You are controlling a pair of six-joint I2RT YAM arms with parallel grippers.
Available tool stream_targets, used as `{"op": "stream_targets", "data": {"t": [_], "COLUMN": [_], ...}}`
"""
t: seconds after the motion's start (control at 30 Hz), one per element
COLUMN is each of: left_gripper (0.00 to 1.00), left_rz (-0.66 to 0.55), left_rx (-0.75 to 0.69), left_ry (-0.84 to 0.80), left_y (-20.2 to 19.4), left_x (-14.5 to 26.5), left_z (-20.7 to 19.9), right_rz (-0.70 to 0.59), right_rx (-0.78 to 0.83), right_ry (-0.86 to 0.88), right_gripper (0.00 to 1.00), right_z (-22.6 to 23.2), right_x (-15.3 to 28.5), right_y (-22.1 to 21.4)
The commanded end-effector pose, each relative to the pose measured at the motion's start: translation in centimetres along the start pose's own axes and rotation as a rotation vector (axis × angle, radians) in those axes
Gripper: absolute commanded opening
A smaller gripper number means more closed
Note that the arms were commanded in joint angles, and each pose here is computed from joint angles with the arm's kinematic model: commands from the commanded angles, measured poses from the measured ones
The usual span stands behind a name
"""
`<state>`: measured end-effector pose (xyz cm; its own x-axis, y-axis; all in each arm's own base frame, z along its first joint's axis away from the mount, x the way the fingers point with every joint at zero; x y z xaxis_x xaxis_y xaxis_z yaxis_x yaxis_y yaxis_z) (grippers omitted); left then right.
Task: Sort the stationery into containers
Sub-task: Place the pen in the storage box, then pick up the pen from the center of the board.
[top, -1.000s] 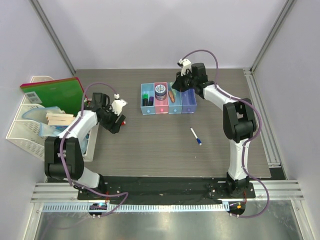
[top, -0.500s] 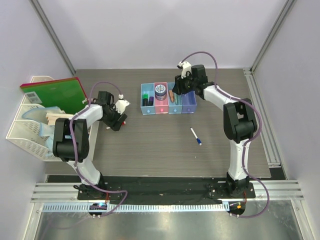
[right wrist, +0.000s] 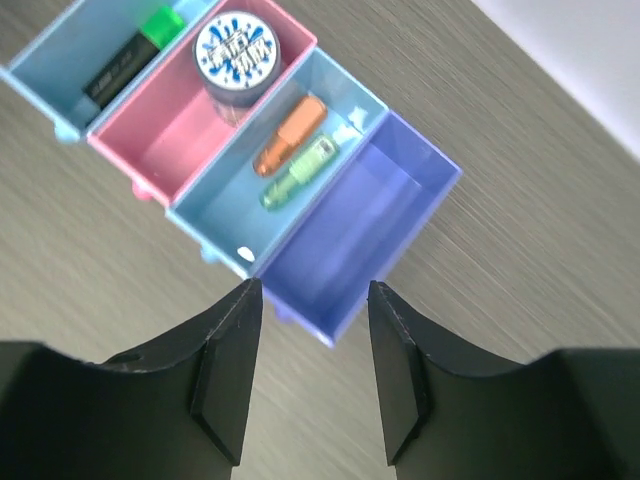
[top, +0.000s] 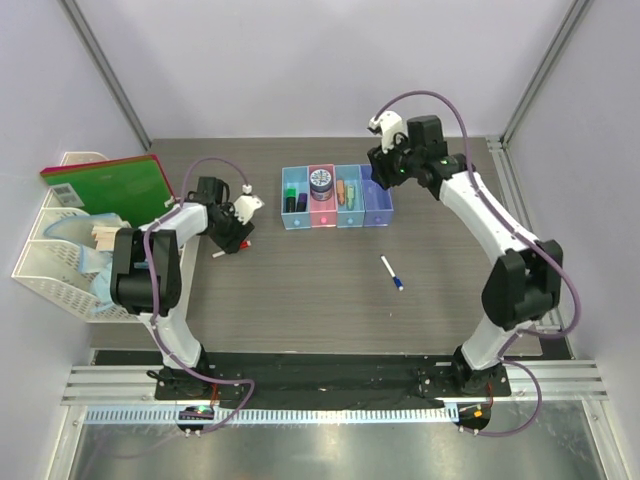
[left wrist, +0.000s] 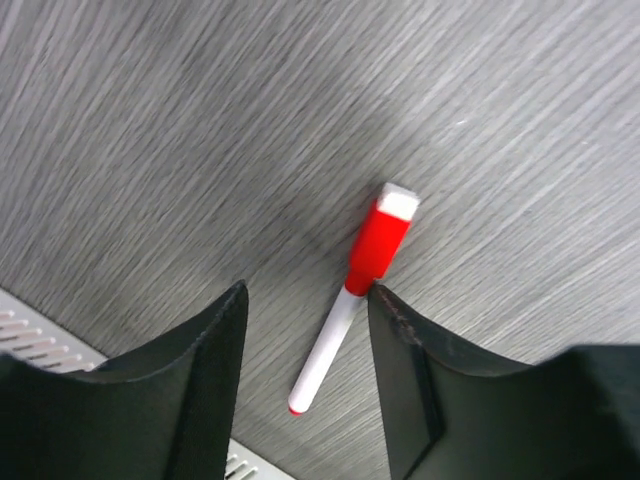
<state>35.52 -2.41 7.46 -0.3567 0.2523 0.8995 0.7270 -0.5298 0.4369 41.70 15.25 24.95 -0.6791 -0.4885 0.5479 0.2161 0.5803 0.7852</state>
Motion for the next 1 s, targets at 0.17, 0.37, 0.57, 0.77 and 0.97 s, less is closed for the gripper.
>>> {"op": "stream_targets", "data": {"t": [0.17, 0.37, 0.57, 0.77, 0.97], "left_gripper": [0.06, 0.0, 0.0, 0.0, 0.0], "left_rz": [0.083, 0.112, 0.002, -0.172, -0.336], "left_rx": [-0.036, 0.002, 0.077, 0.126, 0.129], "left_ry": [-0.182, -0.197, -0.205, -0.245, -0.228], "left_y": [-1.6, -1.4, 0.8, 4.5, 8.4], "left_x": [-1.1, -0.8, 1.7, 5.9, 10.5], "left_z": [-1.8, -1.8, -2.5, -3.5, -3.5], "right_rz": [0.358, 0.442, 0.512, 0.592, 0.66], "right_rx": [0.388, 0.527, 0.368, 0.171, 0.124], "right_ry": [0.123, 0.209, 0.34, 0.445, 0.473], "right_gripper": [0.58, 0.67, 0.68, 0.65, 0.64], "right_z": [2.7, 4.2, 7.4, 10.6, 12.7], "right_x": [7.2, 8.8, 7.6, 5.0, 4.2], "right_y": [-7.7, -9.5, -10.2, -13.8, -16.7]}}
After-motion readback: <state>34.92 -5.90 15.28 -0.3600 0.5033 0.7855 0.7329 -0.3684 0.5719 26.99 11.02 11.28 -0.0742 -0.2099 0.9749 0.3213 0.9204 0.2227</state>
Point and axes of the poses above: each gripper's point midway between its finger pads, its own x axis back along the fingers, its own z axis along the line the jaws close on, y = z × x, the point moved 6 cm from there along x, back along the fingers, and after that the axes turned 13 degrees about x, right-handed, at the moved point
